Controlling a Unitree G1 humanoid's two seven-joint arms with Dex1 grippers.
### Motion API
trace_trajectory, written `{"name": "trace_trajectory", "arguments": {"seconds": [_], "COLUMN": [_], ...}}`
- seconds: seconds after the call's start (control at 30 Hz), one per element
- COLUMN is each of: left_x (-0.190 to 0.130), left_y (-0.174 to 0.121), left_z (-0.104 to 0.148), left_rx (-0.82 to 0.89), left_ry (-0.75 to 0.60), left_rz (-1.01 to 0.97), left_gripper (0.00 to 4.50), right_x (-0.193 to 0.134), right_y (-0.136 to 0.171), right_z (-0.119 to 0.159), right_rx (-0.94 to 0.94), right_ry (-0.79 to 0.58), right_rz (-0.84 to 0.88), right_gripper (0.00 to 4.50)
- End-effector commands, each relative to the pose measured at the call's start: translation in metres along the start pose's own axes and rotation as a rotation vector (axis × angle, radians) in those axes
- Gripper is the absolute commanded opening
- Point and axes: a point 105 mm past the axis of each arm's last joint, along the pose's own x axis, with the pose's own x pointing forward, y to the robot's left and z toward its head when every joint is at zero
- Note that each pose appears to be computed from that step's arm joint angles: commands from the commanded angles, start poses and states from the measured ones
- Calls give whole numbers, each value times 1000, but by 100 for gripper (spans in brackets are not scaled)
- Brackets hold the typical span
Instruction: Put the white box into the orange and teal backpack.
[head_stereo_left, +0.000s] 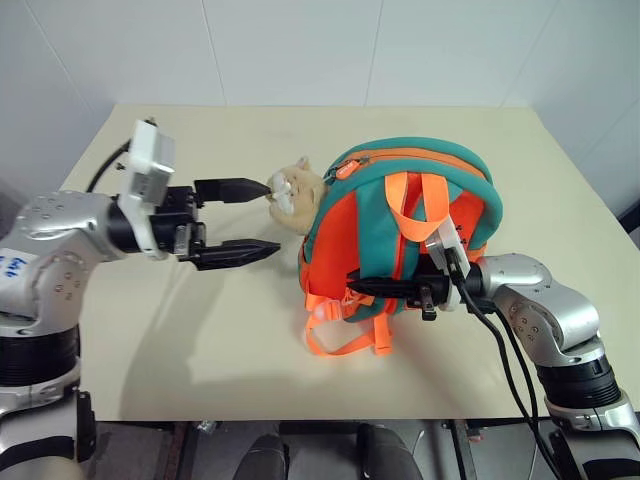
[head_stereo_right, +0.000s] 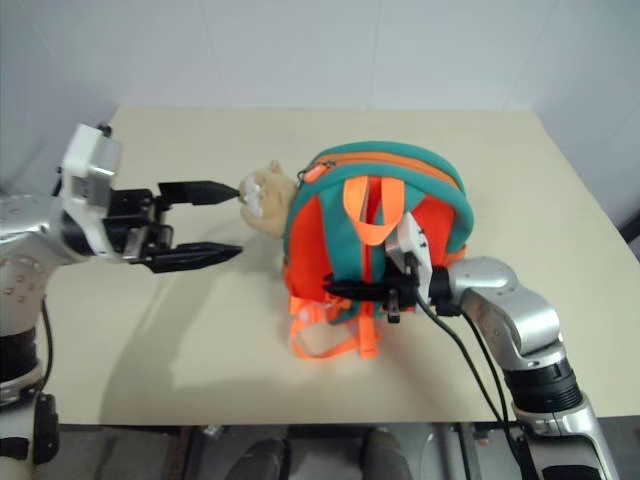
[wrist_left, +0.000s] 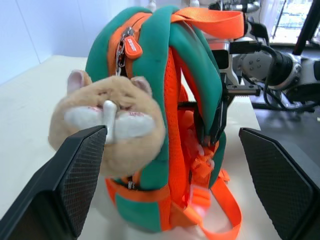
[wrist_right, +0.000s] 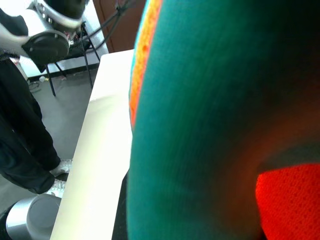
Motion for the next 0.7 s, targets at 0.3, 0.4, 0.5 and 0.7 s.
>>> {"name": "trace_trajectory", "arguments": {"seconds": [0.3, 0.4, 0.5, 0.7], "left_x": [13, 19, 31, 50], "left_y": [48, 56, 50, 42], "left_z": [-5, -3, -3, -16], "left_rx": [67, 72, 58, 36], "left_ry": [-73, -95, -115, -55], "left_rz": [142, 142, 67, -6], "left_gripper": [450, 450, 450, 432], "right_x": [4, 6, 7, 6], "right_y": [0, -1, -1, 0], "right_z": [9, 9, 9, 9], "right_rx": [-50, -48, -48, -49], "right_ry": [-21, -23, -25, -23], "right_rz": [26, 27, 27, 25], "right_gripper": [63, 63, 63, 63]}}
